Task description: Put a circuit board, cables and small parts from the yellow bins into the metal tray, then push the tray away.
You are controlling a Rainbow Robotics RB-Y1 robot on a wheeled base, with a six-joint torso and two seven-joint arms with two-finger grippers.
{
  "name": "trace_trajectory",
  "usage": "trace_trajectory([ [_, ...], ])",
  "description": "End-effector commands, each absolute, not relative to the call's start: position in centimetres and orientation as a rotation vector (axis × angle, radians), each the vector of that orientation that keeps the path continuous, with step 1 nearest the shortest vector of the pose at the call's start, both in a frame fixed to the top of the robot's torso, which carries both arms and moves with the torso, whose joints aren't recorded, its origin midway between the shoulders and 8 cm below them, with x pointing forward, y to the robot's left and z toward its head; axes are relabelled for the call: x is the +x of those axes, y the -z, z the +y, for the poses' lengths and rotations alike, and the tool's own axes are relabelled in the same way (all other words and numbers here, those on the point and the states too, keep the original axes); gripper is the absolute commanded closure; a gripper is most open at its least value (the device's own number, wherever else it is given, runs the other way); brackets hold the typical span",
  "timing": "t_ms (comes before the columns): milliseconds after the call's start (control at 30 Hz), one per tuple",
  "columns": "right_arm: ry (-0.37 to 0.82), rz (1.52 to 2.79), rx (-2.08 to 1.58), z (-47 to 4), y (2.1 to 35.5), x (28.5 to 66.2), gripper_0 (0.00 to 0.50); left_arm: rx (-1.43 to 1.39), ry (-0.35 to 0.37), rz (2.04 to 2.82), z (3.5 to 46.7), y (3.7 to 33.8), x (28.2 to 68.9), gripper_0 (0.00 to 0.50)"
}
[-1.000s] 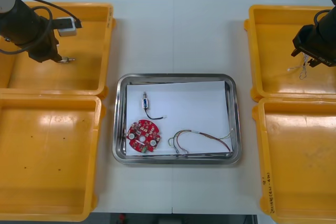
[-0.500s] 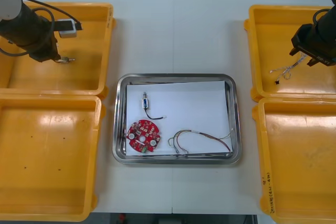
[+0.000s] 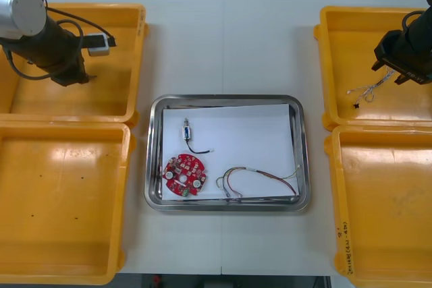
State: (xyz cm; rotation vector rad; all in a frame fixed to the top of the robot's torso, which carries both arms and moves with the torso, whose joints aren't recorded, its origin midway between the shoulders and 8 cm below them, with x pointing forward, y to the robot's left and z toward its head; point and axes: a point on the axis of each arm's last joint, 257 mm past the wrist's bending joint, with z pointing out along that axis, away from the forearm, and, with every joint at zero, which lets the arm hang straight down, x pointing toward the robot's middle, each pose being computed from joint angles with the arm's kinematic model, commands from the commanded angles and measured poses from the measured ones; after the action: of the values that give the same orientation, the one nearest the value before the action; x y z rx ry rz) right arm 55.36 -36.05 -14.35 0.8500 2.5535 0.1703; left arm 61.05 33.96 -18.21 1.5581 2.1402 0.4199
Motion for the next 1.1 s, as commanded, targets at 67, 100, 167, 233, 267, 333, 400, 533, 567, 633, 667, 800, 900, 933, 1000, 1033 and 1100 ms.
trace_trajectory([
  [67,-0.145,2.480,0.823,-37.8,11.1,56.0,0.000,1.640,-0.489,2.030,32.3,16.4,62.8,0.000],
  [100,-0.148,2.471,0.824,-37.8,10.7,56.2,0.000,1.644,-0.494,2.028,32.3,16.7,62.8,0.000],
  [167,-0.153,2.467,0.829,-37.7,10.2,56.3,0.000,1.642,-0.503,2.035,32.5,16.9,62.8,0.000],
  [233,-0.158,2.476,0.834,-37.4,9.8,56.4,0.000,1.648,-0.511,2.034,32.4,17.1,62.8,0.000],
  [267,-0.159,2.479,0.832,-37.4,9.6,56.4,0.000,1.649,-0.512,2.036,32.5,17.1,62.7,0.000],
  [333,-0.180,2.490,0.851,-37.4,9.0,56.6,0.000,1.647,-0.517,2.042,32.8,17.2,62.8,0.000],
  [400,-0.206,2.493,0.867,-37.3,8.5,56.8,0.000,1.648,-0.520,2.046,32.9,17.3,62.7,0.000],
  [533,-0.215,2.504,0.896,-37.5,7.6,57.4,0.000,1.660,-0.532,2.041,32.9,17.7,62.8,0.000],
  [567,-0.211,2.503,0.904,-37.6,7.2,57.6,0.000,1.661,-0.537,2.040,33.0,17.7,62.8,0.000],
  [633,-0.207,2.498,0.914,-37.9,6.8,57.9,0.000,1.663,-0.539,2.040,33.0,17.7,62.8,0.000],
  [667,-0.207,2.496,0.919,-38.0,6.7,58.1,0.000,1.666,-0.541,2.044,33.2,17.9,62.7,0.000],
  [800,-0.191,2.484,0.938,-38.6,6.3,58.6,0.000,1.673,-0.558,2.047,33.5,18.0,62.7,0.000],
  [900,-0.172,2.471,0.954,-39.3,6.2,59.0,0.000,1.674,-0.559,2.050,33.6,18.1,62.6,0.000],
  [933,-0.154,2.467,0.963,-39.7,6.3,59.1,0.000,1.671,-0.563,2.049,33.6,17.9,62.7,0.000],
  [1000,-0.104,2.463,0.981,-40.5,6.4,59.2,0.000,1.672,-0.561,2.052,33.6,18.0,62.6,0.042],
  [1033,-0.101,2.465,0.983,-40.5,6.4,59.3,0.000,1.671,-0.561,2.053,33.6,18.0,62.6,0.149],
  [1100,-0.105,2.473,0.996,-40.4,6.8,59.7,0.000,1.652,-0.554,2.070,33.8,18.2,62.6,0.500],
])
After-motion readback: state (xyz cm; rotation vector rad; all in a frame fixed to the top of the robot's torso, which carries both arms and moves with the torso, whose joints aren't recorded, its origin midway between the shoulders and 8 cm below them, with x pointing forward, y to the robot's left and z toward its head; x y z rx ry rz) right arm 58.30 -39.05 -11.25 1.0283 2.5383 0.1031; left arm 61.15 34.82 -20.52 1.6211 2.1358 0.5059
